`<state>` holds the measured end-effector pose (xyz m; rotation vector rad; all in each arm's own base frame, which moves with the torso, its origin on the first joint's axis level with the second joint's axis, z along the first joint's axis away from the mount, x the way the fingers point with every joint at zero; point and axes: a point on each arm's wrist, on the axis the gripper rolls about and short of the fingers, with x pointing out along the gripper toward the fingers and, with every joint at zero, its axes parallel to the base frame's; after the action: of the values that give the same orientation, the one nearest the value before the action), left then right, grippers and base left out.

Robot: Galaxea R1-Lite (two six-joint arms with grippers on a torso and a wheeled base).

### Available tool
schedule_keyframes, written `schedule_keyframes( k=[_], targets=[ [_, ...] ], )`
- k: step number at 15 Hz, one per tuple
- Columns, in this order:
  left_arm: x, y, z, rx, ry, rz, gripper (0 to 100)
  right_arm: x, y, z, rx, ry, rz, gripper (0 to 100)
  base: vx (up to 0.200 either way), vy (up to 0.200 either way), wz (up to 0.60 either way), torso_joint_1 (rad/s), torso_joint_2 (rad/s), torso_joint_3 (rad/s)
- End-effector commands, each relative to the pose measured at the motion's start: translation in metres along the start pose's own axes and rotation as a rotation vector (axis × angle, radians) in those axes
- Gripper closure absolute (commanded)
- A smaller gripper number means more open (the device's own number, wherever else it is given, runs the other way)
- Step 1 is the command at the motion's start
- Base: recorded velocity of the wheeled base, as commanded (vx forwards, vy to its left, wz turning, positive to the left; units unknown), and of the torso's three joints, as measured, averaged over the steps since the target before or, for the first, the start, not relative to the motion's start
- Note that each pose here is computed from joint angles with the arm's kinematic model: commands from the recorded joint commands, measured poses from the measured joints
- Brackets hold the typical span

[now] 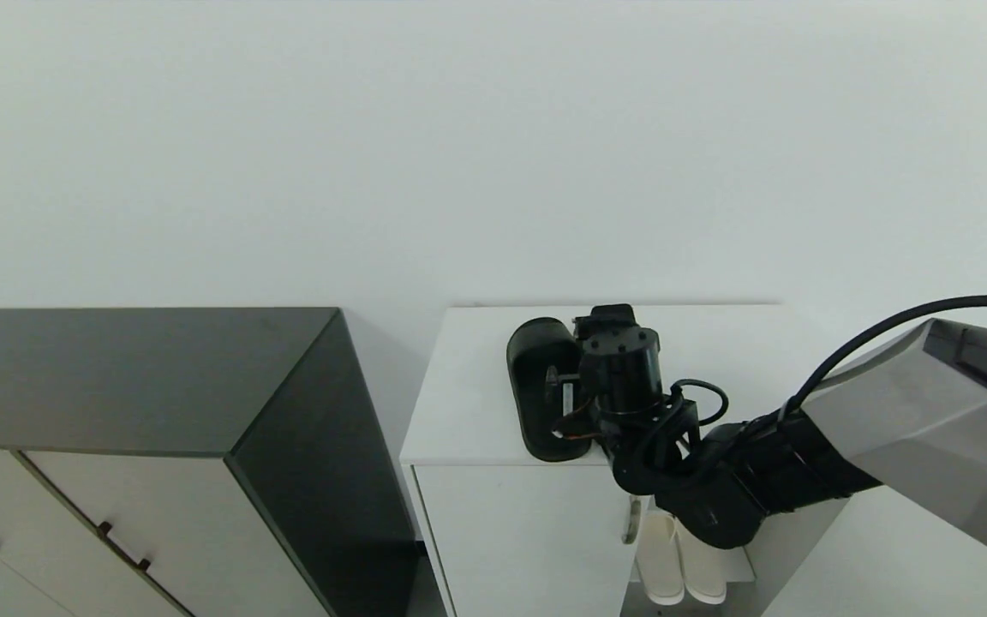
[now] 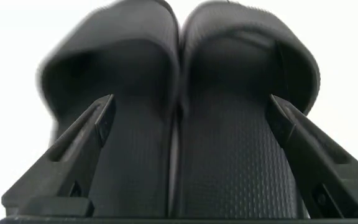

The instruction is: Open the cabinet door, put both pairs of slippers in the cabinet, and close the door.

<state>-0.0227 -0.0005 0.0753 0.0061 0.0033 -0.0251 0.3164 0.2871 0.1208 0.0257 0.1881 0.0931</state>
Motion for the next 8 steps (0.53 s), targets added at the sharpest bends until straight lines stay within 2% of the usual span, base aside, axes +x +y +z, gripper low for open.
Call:
schedule_keyframes(
  k=[1, 8],
  targets=[
    [0.000, 0.000, 0.000, -0.006, 0.001, 0.001, 100, 0.012, -0.002, 0.000, 0.006, -0.003, -0.004, 0, 0.000, 0.000, 0.00, 0.000, 0.00, 0.000],
    [0.000, 0.000, 0.000, -0.006, 0.001, 0.001, 100, 0.047, -0.006, -0.009, 0.008, -0.006, -0.014, 0, 0.000, 0.000, 0.00, 0.000, 0.00, 0.000]
  ],
)
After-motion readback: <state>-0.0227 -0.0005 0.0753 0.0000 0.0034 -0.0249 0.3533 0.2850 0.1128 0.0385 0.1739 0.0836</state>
